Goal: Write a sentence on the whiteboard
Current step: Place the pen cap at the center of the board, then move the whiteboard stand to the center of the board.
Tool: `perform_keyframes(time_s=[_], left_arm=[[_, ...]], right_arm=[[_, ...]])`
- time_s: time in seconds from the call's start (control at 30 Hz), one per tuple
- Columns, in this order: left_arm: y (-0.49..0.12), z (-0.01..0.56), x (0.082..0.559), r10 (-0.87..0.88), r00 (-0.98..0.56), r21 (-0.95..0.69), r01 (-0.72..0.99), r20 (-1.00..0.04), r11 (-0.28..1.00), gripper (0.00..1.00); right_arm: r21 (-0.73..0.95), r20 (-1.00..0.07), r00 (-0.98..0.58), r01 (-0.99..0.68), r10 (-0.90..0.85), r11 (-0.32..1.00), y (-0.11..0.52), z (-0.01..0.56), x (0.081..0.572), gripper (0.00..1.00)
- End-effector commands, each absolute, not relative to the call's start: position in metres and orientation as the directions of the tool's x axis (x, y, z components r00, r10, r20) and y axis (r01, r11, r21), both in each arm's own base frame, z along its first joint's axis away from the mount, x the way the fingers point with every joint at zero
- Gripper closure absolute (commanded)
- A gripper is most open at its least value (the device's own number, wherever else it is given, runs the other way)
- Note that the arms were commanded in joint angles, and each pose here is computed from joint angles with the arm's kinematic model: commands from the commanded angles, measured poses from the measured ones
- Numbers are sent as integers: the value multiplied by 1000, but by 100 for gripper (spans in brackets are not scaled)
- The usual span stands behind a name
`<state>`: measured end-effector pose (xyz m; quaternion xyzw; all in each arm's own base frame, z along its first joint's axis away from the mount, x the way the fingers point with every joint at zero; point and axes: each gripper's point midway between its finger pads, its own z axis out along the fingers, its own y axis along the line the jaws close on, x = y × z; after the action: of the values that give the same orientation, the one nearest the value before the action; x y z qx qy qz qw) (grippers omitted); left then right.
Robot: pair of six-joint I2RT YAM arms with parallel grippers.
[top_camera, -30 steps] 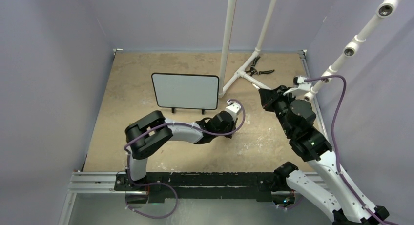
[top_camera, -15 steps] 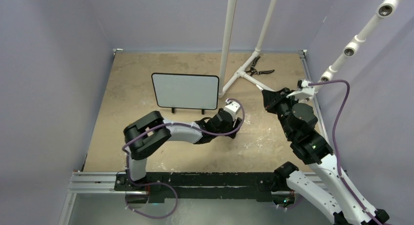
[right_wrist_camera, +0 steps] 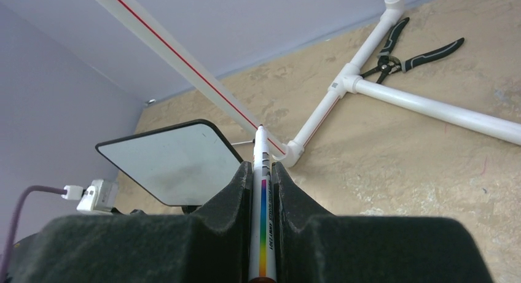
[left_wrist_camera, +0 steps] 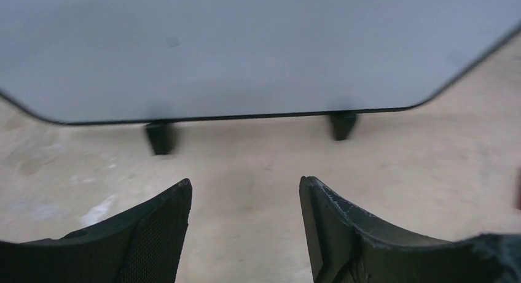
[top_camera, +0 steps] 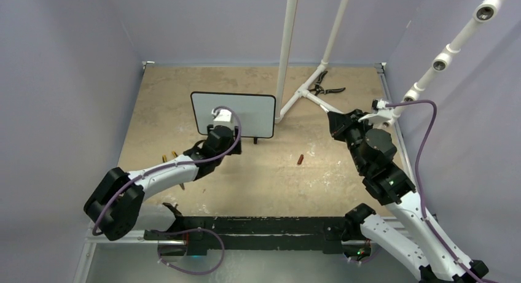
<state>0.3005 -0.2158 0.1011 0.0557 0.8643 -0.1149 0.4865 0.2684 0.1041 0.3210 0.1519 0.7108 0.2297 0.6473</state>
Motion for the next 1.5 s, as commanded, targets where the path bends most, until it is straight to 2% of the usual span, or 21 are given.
perform_keyframes(time_s=[0.0,0.1,0.33,0.57,0.63,0.8,0.97,1.1,1.23,1.47], left_arm=[[-147,73,308,-81,-549,-99,4,-832,995,37],[-125,61,316,-135,-546,-115,-71,-827,991,37],[-122,51,338,-204,-509,-175,-105,-836,979,37],[-121,40,355,-219,-493,-177,-131,-842,975,49],[-118,36,360,-225,-485,-176,-145,-845,974,55],[-122,32,363,-211,-488,-175,-119,-847,977,60],[-120,32,364,-195,-476,-160,-113,-858,981,77],[-119,34,362,-186,-478,-154,-106,-858,982,100],[-117,37,349,-215,-481,-182,-114,-850,977,100],[-112,41,313,-211,-499,-141,-176,-841,974,100]], right_arm=[[541,-841,-92,-134,533,830,112,333,271,100],[541,-841,-93,-140,533,829,113,333,271,100],[544,-839,-97,-142,536,827,114,331,272,100],[543,-840,-107,-145,533,827,118,329,274,100],[544,-839,-107,-149,533,826,119,330,275,100],[542,-840,-116,-153,530,826,122,326,278,100],[541,-841,-119,-155,528,826,124,325,280,100],[541,-841,-122,-155,527,827,124,324,280,100],[542,-840,-117,-155,529,826,123,323,278,100],[543,-840,-115,-159,531,825,122,321,276,100]])
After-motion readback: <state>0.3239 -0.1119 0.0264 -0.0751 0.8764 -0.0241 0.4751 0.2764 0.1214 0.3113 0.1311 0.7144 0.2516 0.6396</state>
